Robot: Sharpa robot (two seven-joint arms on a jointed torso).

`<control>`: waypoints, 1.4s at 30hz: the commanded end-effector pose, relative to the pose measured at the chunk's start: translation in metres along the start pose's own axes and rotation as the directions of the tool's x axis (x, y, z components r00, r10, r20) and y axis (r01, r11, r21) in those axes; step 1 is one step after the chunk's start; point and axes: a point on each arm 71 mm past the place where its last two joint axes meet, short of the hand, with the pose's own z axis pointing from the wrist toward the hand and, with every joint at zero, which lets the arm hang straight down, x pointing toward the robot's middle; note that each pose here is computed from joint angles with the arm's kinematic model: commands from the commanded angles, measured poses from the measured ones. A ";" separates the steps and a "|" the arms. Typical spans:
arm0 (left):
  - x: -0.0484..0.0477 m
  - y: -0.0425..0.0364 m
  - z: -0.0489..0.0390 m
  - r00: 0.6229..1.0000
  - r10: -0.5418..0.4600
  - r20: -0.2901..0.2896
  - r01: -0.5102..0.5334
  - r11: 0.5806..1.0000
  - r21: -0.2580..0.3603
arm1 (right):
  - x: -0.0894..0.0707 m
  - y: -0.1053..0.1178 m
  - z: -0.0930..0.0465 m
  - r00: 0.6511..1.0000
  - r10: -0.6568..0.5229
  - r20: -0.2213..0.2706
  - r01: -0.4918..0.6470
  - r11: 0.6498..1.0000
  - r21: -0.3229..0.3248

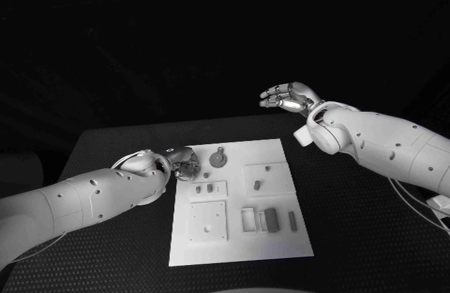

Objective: Assemble the parts on the task board

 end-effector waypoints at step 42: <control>-0.0885 0.0242 -0.0413 0.458 -0.878 0.138 0.858 0.477 0.192 | 0.083 -0.036 -0.055 0.386 -0.855 -0.346 0.839 0.481 -0.252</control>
